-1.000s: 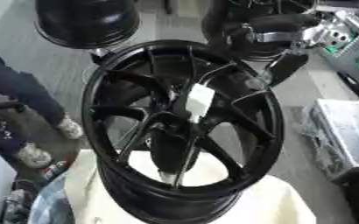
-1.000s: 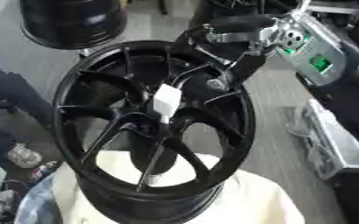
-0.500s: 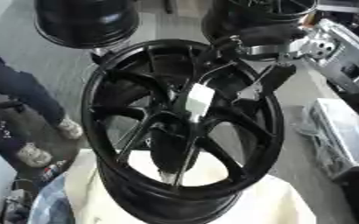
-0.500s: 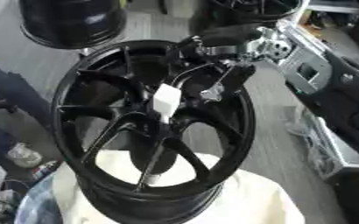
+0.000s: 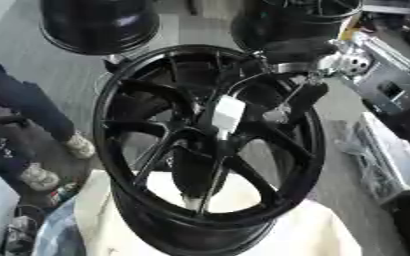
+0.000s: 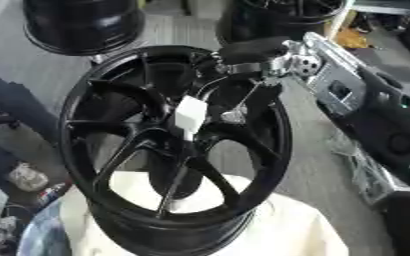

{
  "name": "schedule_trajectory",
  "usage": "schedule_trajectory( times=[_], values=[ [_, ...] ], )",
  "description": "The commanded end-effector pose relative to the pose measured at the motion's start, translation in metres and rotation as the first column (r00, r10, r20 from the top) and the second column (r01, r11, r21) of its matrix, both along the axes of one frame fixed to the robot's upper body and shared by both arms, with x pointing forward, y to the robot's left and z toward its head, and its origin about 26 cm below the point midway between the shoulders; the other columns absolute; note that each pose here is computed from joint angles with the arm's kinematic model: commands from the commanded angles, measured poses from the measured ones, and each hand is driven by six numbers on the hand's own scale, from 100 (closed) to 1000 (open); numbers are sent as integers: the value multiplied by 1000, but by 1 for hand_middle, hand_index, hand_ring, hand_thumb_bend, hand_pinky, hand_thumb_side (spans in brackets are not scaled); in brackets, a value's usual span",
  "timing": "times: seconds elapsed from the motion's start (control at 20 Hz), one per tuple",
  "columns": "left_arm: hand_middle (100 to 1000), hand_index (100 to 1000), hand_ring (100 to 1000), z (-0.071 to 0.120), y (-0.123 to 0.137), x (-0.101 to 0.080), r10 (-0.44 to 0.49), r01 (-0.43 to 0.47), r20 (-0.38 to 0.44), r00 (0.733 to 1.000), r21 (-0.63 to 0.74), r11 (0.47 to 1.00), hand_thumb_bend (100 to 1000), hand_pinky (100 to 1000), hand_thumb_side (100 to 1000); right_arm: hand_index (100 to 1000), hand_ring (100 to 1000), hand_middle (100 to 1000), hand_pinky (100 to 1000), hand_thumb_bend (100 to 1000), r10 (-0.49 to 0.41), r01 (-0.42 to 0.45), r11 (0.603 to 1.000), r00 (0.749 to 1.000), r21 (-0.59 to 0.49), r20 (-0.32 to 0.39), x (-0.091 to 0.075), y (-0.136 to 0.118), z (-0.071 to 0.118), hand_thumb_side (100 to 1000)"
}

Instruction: Pull the pin out of the wheel hub.

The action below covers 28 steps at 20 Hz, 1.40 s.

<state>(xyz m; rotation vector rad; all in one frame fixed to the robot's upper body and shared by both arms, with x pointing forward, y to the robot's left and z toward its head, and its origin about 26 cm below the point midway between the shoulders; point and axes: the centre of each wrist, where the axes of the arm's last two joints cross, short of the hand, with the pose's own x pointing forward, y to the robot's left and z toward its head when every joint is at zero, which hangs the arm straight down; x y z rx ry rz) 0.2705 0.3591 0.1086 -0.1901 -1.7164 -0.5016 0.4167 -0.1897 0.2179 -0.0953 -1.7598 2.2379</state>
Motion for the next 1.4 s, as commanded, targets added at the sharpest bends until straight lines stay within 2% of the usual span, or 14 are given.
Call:
schedule_trajectory(
  times=[0.05,0.8,1.2,1.4],
  values=[
    [567,668,589,11,-1,1,-13,12,31,999,32,999,100,725,890,937,882,874,859,100,268,-245,929,962,-277,48,2,-2,6,270],
    [567,668,590,12,-2,2,-17,16,34,999,33,999,100,726,893,916,866,818,854,100,263,-249,925,965,-287,12,6,0,-13,271],
    [568,668,591,12,-2,2,-18,17,34,999,33,999,100,727,893,868,844,742,846,100,260,-248,924,966,-289,2,8,0,-18,243],
    [568,668,591,12,-2,2,-19,18,33,999,34,999,100,727,894,800,821,658,836,100,257,-248,928,966,-279,-1,8,-1,-18,223]
  ],
)
